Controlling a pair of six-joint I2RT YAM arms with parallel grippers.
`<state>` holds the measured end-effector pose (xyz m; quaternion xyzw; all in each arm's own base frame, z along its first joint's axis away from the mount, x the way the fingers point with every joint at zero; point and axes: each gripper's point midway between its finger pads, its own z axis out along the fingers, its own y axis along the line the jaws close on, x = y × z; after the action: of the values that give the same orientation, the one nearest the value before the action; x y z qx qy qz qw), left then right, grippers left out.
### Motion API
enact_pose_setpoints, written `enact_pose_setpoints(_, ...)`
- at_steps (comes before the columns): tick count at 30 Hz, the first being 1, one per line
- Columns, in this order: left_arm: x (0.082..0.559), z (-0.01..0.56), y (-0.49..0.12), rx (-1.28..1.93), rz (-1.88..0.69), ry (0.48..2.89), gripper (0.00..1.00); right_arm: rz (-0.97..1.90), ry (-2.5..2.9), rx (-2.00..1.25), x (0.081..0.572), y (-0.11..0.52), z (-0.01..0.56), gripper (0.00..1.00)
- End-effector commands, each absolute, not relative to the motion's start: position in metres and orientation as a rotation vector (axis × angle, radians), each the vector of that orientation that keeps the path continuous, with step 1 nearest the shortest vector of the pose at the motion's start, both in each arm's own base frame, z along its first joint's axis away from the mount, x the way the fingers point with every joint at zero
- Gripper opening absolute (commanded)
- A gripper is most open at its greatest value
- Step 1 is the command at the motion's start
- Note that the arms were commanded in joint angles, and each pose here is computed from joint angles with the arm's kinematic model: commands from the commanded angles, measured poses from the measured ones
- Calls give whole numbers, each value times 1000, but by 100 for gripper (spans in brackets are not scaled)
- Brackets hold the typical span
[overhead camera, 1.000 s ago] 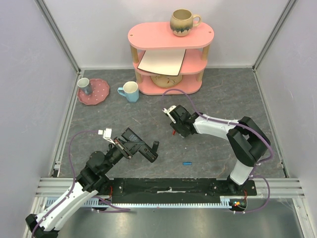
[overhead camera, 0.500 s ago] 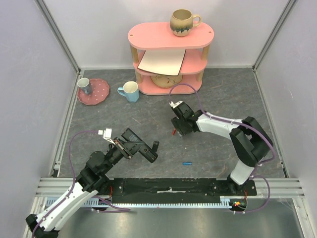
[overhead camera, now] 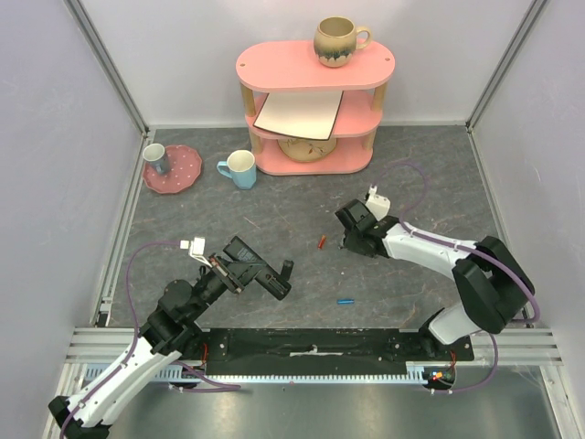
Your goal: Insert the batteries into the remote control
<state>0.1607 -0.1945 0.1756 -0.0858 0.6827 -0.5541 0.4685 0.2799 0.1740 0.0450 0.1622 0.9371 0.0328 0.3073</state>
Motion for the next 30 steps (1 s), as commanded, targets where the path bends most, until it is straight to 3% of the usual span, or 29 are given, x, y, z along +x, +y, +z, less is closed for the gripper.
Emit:
enact_pose_setpoints(1,163,139,-197,-253,-1342,1749,2,128,2409,715,284,175,41,56)
enact_pose_setpoints(21,163,132,-197,-268,-1342,1769,2,56,2377,929,294,168,11,47)
enact_pose_setpoints(30,163,130,-197,-273,-1343,1774,2,78,2289,673,333,179,74,62)
